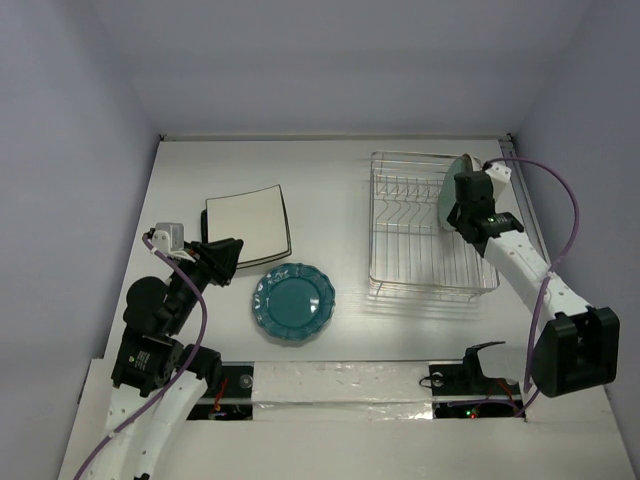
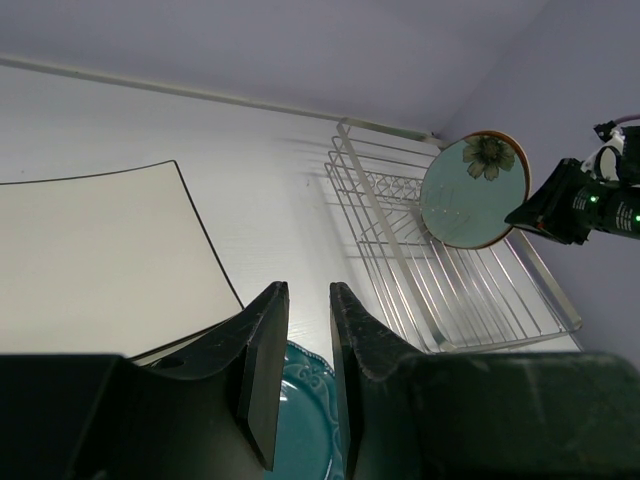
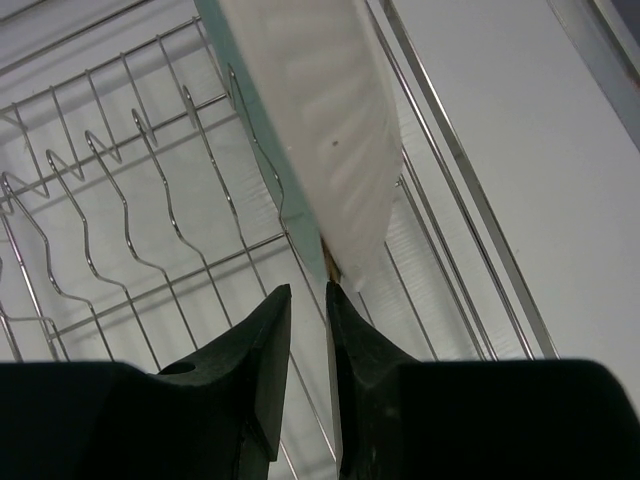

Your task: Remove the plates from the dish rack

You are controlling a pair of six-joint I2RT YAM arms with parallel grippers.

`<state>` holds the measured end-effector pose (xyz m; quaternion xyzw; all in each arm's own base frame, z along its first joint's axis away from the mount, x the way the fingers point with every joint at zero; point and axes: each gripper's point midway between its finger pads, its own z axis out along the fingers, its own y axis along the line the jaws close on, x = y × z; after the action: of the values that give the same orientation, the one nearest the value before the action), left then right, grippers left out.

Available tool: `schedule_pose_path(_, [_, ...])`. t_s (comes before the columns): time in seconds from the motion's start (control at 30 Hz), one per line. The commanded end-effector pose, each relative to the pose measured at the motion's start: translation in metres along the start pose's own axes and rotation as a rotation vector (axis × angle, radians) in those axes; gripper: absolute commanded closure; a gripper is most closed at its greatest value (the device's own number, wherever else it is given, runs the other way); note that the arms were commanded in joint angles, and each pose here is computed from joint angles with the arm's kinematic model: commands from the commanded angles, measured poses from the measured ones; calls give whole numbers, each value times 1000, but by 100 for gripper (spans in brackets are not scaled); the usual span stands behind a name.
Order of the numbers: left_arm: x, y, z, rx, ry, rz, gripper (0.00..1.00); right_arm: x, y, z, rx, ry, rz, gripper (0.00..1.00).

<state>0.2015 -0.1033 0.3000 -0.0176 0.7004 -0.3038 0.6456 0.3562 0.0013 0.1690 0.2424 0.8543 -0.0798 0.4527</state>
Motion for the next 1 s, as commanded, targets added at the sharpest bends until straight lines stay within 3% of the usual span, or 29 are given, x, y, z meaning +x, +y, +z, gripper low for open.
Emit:
schedule_pose_path(0.0, [-8,-7,1,26,-27,5,79,-21,-5,-10,5,-76,40,74])
schedule_pose_path(0.83, [-6,-6,4,26,-15,6,79,-20,-18,23,142,-83,18,74])
schedule_pose_path(0.97, [-6,-6,4,25,-14,5,79,-25,-18,29,166,-97,22,67])
